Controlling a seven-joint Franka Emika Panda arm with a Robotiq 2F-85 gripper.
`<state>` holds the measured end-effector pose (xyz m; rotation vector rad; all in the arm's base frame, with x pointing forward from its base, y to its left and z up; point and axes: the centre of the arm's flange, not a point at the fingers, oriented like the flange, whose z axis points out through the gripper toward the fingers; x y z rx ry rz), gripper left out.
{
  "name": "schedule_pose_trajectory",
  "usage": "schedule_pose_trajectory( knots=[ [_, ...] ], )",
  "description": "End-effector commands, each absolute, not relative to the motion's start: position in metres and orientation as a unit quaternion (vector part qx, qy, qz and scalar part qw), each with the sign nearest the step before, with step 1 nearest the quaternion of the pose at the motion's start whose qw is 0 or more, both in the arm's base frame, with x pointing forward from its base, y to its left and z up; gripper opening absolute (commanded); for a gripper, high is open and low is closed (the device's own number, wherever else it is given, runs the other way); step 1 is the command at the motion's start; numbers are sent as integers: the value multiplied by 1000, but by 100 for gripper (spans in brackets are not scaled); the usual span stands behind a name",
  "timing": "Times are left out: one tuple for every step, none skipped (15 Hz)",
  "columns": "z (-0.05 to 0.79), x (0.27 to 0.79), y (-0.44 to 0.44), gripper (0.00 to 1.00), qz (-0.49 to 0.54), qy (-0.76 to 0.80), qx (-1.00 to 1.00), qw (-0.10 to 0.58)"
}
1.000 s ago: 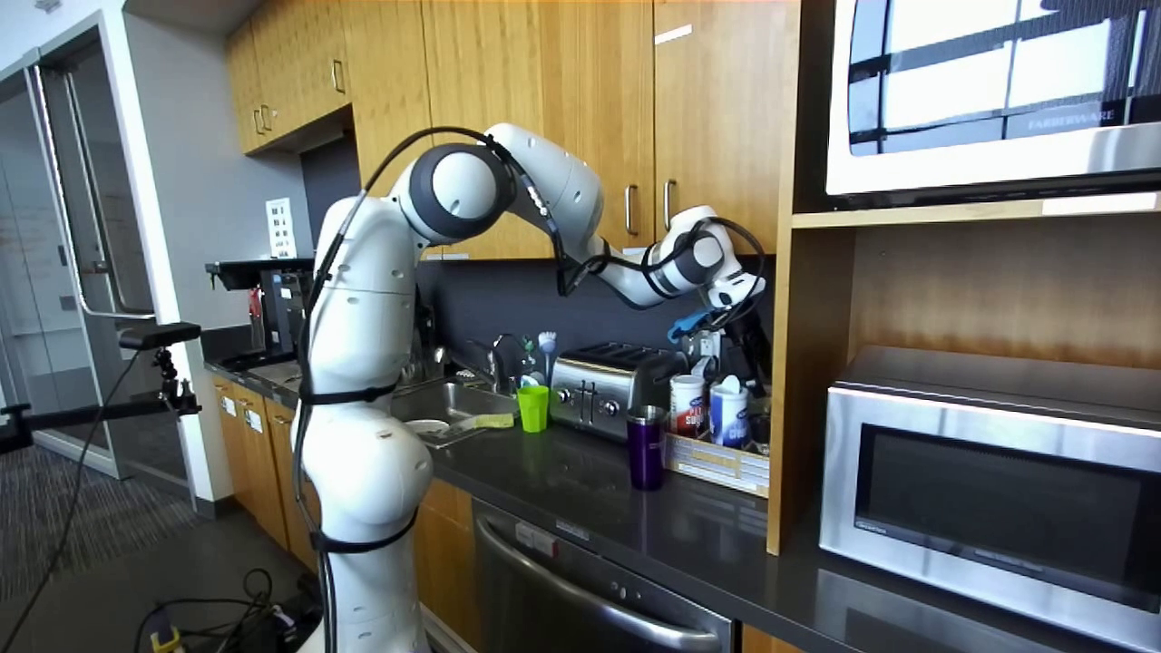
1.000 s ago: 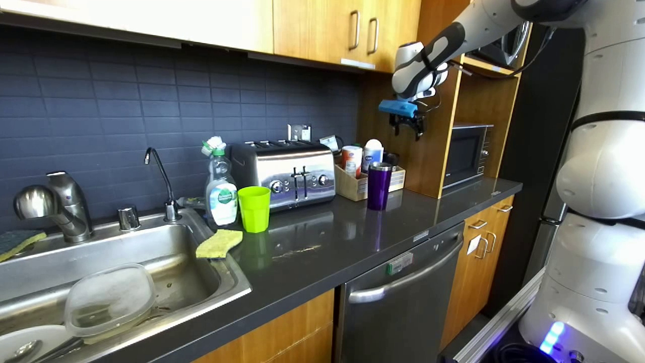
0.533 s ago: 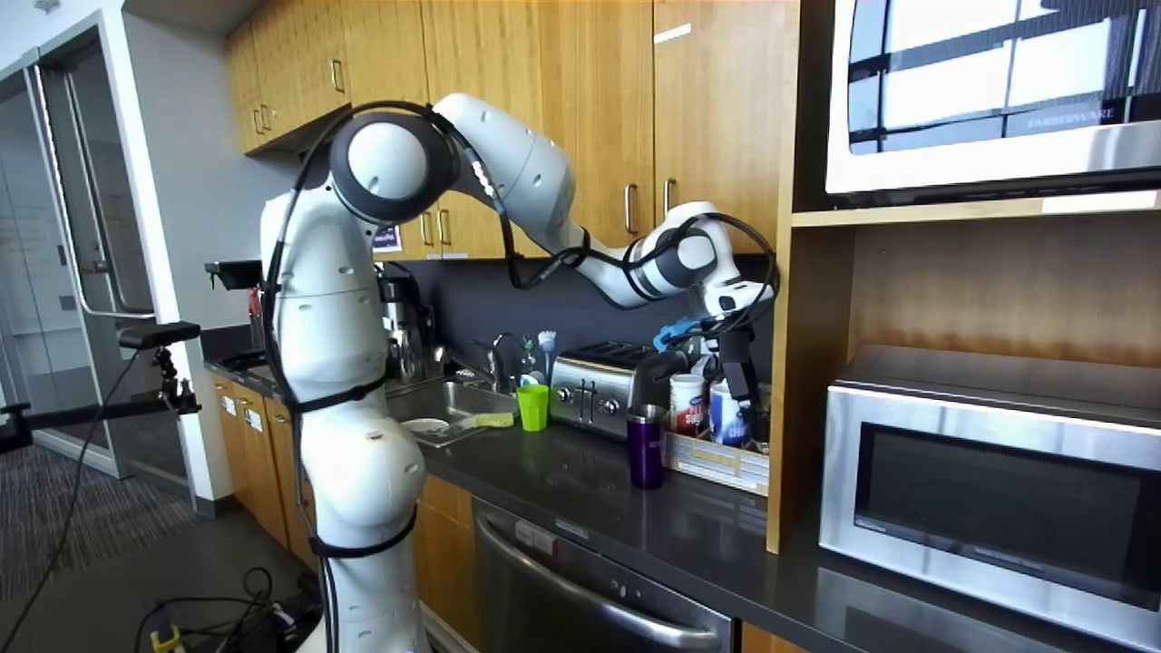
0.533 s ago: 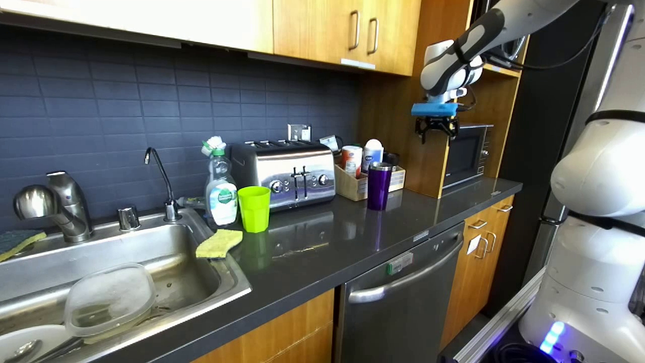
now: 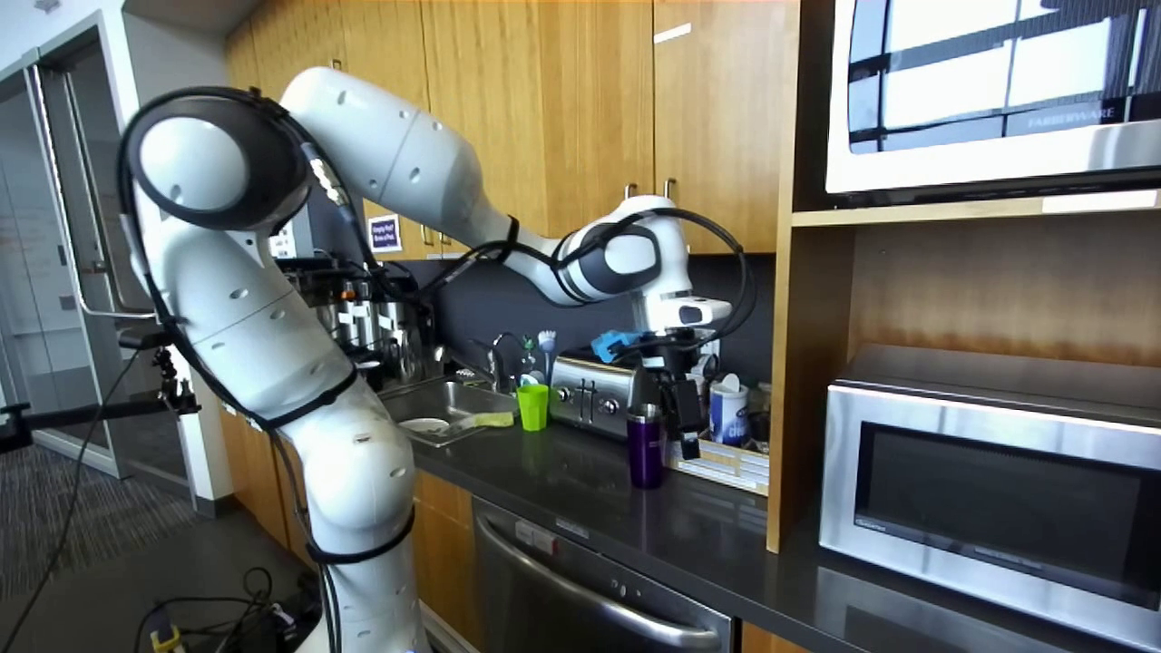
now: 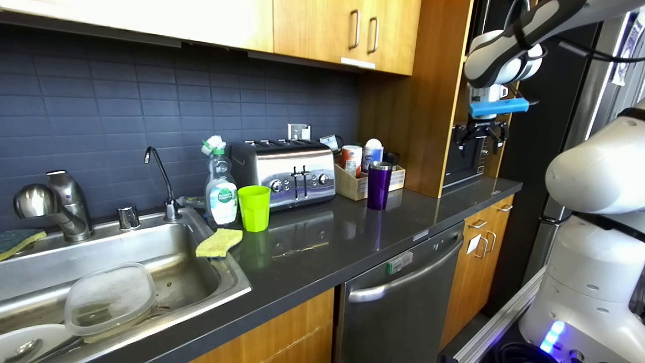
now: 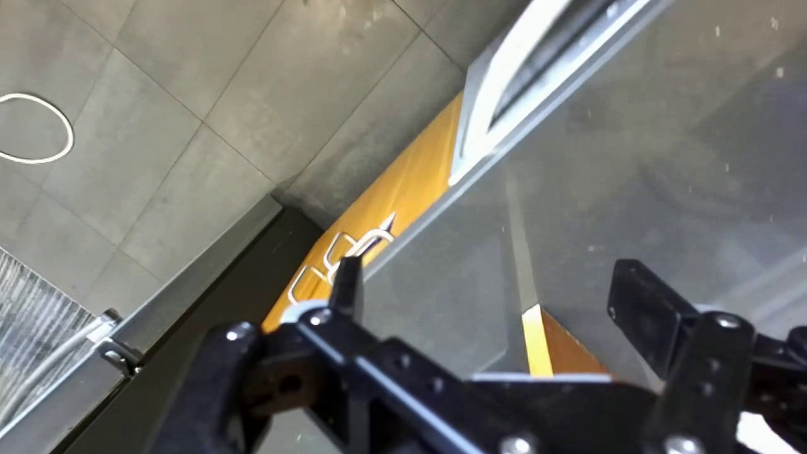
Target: Put the container with a black lid in the wooden seasoning rack on the right
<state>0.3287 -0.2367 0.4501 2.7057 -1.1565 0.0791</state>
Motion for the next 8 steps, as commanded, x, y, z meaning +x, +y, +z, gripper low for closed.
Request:
schedule_pose_trajectory(
  knots=[
    [474, 258, -215, 100, -9, -301, 950, 88],
    [474, 248, -209, 100, -22, -274, 958, 85],
    [479, 241, -204, 100, -30, -247, 965, 86],
    [476, 236, -197, 100, -34, -220, 971, 88],
    [470, 260, -214, 100, -31, -266, 960, 83],
    [473, 255, -212, 100, -28, -261, 961, 82],
    [475, 255, -212, 100, -25, -262, 961, 82],
    [474, 255, -212, 100, -26, -262, 961, 82]
  ],
)
